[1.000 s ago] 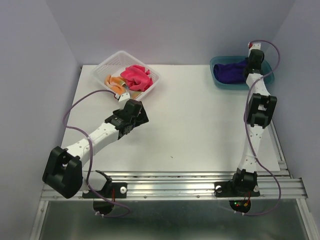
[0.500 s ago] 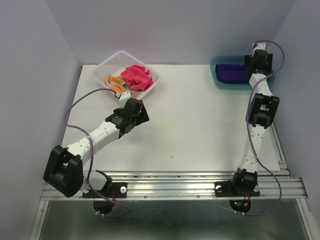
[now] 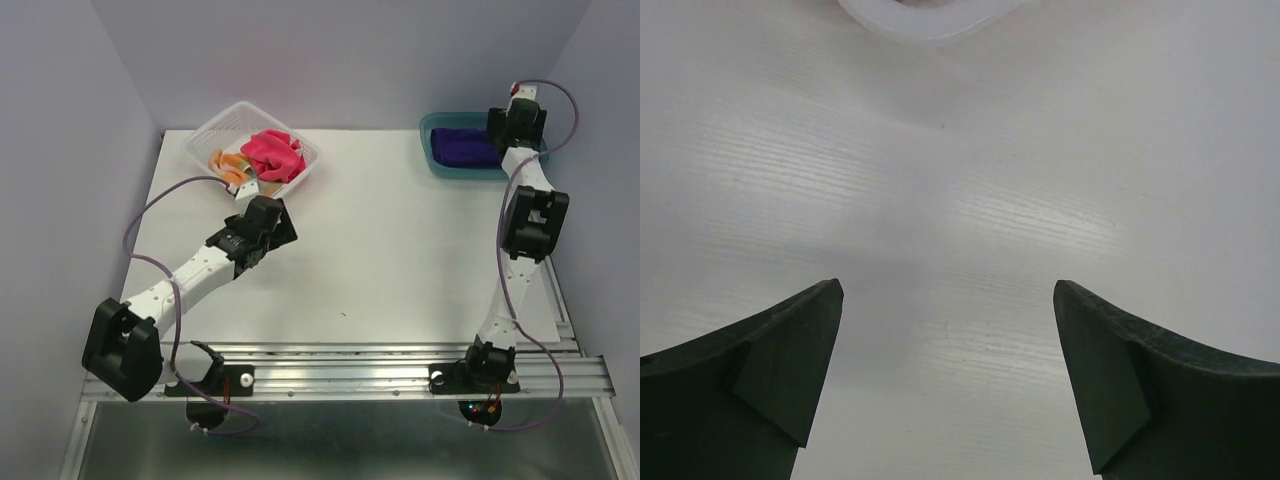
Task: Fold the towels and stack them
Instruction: Neatly place the folded towel into the bin, then grab crumpled towel
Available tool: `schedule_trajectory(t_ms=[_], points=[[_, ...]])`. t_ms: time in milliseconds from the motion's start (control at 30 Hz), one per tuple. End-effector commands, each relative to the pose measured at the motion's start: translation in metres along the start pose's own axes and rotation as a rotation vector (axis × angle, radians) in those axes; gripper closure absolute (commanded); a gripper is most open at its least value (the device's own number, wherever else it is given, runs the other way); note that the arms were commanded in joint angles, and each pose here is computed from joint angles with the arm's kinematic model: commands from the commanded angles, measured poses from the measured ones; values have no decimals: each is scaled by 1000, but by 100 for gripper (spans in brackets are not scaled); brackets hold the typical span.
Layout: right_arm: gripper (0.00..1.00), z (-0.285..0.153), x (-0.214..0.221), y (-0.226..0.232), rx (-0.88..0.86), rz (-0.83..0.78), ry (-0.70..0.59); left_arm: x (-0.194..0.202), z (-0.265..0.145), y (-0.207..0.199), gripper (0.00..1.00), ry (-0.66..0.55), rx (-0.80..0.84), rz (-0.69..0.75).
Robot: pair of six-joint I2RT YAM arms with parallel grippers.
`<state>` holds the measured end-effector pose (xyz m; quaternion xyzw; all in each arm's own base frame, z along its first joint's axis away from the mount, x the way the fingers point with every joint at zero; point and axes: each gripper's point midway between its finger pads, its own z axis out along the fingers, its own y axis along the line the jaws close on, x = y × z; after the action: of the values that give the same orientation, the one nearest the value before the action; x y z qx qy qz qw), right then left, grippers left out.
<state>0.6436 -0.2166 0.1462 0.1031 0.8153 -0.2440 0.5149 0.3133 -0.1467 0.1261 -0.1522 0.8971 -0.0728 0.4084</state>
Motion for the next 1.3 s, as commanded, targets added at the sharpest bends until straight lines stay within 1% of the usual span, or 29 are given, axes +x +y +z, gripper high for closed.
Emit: schedule_trajectory(t_ms=[0, 100, 133, 200, 233, 300, 333, 367, 467, 500, 533, 567, 600, 667, 700, 733, 767, 800, 833, 867, 900, 933, 967, 1000, 1033, 1067, 1100, 1167, 1267], points=[[0, -52, -87, 22, -153, 159, -218, -40, -21, -17, 1, -116, 80, -39], [0, -75, -101, 42, -205, 149, -247, -46, -26, -17, 1, -139, 89, -38], [0, -79, -94, 53, -219, 136, -234, -51, -29, -17, 1, -156, 90, -42], [0, -98, -102, 78, -260, 115, -256, -62, -31, -13, 1, -195, 63, -47], [0, -115, -110, 95, -288, 105, -274, -73, -33, -14, 1, -218, 60, -50], [0, -134, -115, 109, -304, 101, -290, -94, -36, -14, 1, -263, 52, -69], [0, -159, -125, 123, -336, 93, -320, -104, -31, -10, 1, -277, 37, -64], [0, -170, -129, 128, -345, 91, -331, -112, -29, -11, 1, -289, 42, -67], [0, -217, -141, 134, -396, 196, -350, -138, -17, -17, 1, -320, 60, -68], [0, -229, -139, 140, -443, 294, -325, -150, -8, -17, 1, -322, 55, -65], [0, -239, -137, 140, -464, 346, -314, -158, -3, -17, 1, -331, 50, -61], [0, -263, -153, 128, -486, 409, -345, -165, 2, -16, 1, -336, 37, -33], [0, -266, -128, 135, -516, 467, -278, -176, 14, -19, 1, -331, 41, -8], [0, -289, -123, 125, -537, 529, -253, -188, 27, -26, 1, -331, 67, 58], [0, -293, -105, 123, -531, 567, -198, -196, 42, -28, 1, -311, 62, 68], [0, -297, -86, 123, -521, 571, -139, -201, 50, -28, 1, -295, 62, 76], [0, -301, -75, 119, -506, 585, -111, -204, 58, -31, 1, -281, 73, 87], [0, -314, -77, 102, -473, 637, -125, -216, 60, -40, 1, -287, 109, 90], [0, -312, -41, 101, -438, 626, -62, -209, 82, -35, 1, -243, 102, 100], [0, -317, -32, 94, -415, 635, -55, -207, 88, -44, 1, -217, 152, 110], [0, -326, -23, 80, -370, 650, -50, -214, 91, -51, 1, -219, 179, 111], [0, -327, 3, 75, -336, 630, -4, -204, 109, -52, 1, -181, 187, 123], [0, -331, 13, 71, -319, 629, 12, -202, 115, -56, 1, -167, 200, 124], [0, -333, 22, 66, -301, 627, 21, -195, 119, -66, 1, -134, 254, 126], [0, -342, 21, 58, -299, 637, 4, -191, 128, -75, 1, -115, 291, 125], [0, -342, 39, 59, -292, 622, 28, -188, 132, -81, 1, -102, 326, 123], [0, -345, 44, 58, -294, 622, 29, -186, 133, -91, 1, -90, 379, 121], [0, -347, 49, 56, -295, 612, 27, -179, 149, -94, 1, -71, 385, 106], [0, -344, 58, 58, -284, 585, 61, -173, 167, -93, 1, -39, 360, 104]])
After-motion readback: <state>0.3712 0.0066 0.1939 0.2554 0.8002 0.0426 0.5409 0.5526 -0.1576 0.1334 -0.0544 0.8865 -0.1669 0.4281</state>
